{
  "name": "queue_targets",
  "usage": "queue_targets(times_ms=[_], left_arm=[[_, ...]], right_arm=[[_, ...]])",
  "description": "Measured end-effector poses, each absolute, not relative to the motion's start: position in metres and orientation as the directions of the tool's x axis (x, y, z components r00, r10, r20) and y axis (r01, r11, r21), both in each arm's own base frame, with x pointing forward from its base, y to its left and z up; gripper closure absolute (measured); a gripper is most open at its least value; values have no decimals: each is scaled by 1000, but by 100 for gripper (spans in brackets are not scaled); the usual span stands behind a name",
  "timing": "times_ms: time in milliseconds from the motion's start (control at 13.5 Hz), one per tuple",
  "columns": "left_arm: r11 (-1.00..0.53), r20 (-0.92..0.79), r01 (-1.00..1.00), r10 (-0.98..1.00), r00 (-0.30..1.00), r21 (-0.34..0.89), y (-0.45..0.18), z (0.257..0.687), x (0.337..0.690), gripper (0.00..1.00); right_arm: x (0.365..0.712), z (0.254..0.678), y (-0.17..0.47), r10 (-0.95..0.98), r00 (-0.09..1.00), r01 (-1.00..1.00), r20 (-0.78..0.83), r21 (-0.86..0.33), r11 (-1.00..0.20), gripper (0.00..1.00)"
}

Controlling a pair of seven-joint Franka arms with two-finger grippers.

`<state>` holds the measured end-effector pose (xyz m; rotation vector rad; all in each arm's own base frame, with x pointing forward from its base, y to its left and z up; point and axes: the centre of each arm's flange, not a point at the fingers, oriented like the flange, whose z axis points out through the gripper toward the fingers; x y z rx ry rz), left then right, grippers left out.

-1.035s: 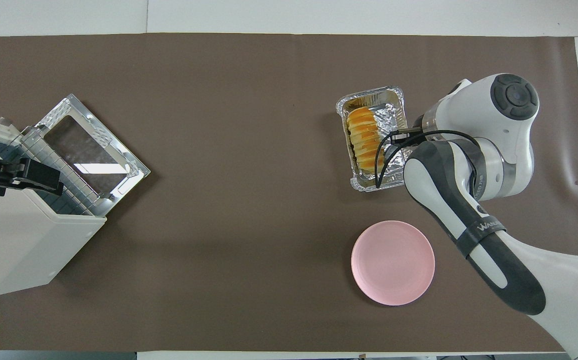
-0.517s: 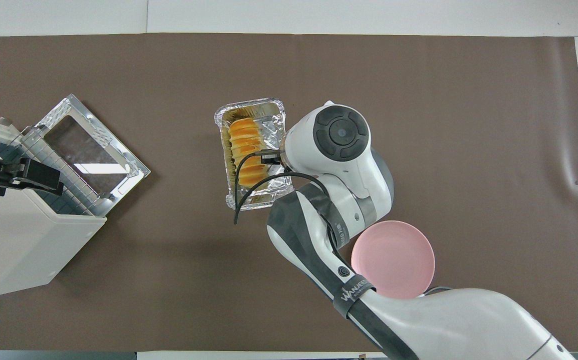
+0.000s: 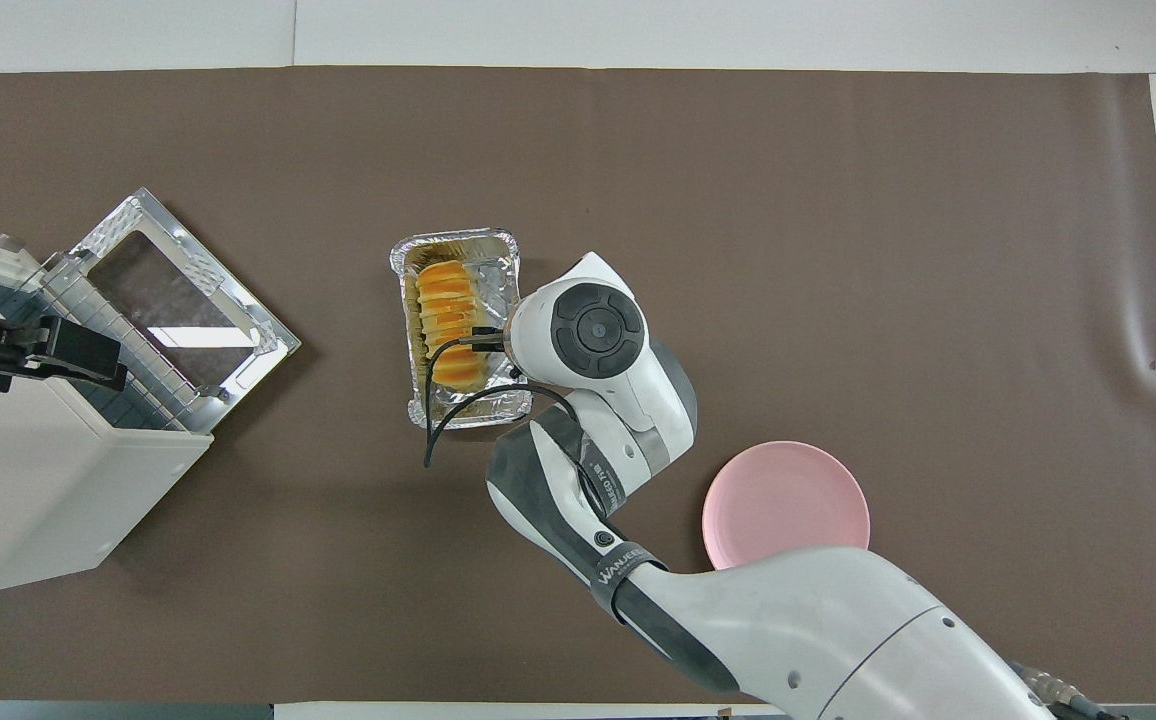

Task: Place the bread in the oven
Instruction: 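Slide the foil tray toward the oven with the right gripper, then grasp the foil tray with the left gripper while the right gripper withdraws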

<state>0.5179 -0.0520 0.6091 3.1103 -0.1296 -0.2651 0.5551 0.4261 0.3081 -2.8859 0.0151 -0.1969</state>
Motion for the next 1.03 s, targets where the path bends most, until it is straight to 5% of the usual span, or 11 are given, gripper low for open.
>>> queue_targets(times_ms=[148, 517, 813, 1035], left_arm=[[-996, -169, -83, -86, 982, 24, -53, 609, 518, 0], [-995, -157, -101, -104, 982, 24, -62, 615, 513, 0], [-993, -107, -115, -116, 988, 16, -106, 622, 511, 0], [-985, -109, -170, -171, 979, 21, -150, 610, 527, 0]], right_arm=[[552, 301, 424, -26, 992, 5, 127, -241, -970, 98], [557, 329, 422, 34, 992, 53, 118, -159, -986, 46], [566, 458, 351, 83, 996, 85, 42, -64, -994, 2], [565, 535, 247, 146, 989, 146, -20, -20, -989, 0]])
